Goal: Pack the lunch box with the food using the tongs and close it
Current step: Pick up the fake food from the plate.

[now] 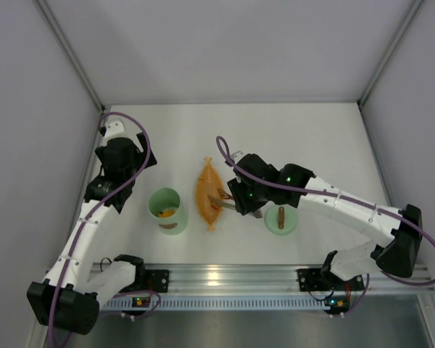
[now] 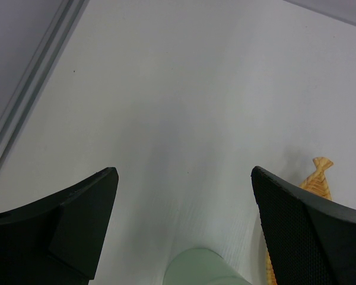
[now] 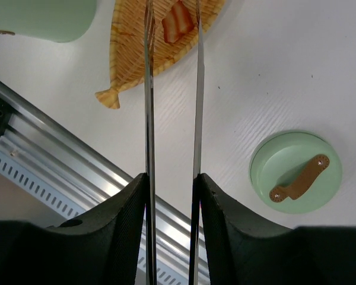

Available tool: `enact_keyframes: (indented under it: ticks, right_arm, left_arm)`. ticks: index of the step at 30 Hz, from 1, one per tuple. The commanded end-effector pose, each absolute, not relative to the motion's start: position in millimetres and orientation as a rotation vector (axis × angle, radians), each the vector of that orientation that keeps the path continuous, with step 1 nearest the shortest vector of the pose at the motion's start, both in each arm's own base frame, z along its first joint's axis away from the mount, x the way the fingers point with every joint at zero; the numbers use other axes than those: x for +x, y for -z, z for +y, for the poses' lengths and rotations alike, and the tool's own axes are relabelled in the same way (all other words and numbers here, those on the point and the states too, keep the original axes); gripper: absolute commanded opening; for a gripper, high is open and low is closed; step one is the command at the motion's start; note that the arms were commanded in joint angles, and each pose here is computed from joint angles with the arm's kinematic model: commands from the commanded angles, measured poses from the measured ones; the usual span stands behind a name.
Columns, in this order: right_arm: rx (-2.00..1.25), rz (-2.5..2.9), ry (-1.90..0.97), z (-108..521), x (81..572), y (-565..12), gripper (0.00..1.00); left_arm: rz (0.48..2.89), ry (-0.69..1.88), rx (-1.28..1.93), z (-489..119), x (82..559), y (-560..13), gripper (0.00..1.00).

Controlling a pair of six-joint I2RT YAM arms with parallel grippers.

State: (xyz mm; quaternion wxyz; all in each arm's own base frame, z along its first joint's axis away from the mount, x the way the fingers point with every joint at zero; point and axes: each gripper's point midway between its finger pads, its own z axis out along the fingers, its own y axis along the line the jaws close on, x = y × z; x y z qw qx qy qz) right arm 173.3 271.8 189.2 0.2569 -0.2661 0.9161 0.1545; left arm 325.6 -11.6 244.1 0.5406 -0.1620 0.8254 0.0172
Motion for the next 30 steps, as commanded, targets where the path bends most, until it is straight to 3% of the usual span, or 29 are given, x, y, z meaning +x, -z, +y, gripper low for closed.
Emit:
enact_keyframes:
  ticks: [1, 30]
  right_arm:
    - [-0.695, 2.395, -0.459, 289, 194, -200, 0.39]
    - [-0.859, 2.385, -0.312, 301, 194, -186, 0.40]
  left_arm:
    - [1.910, -0.031, -0.404, -9, 330, -264, 0.99]
    - [1.913, -0.032, -0.404, -9, 330, -262, 0.99]
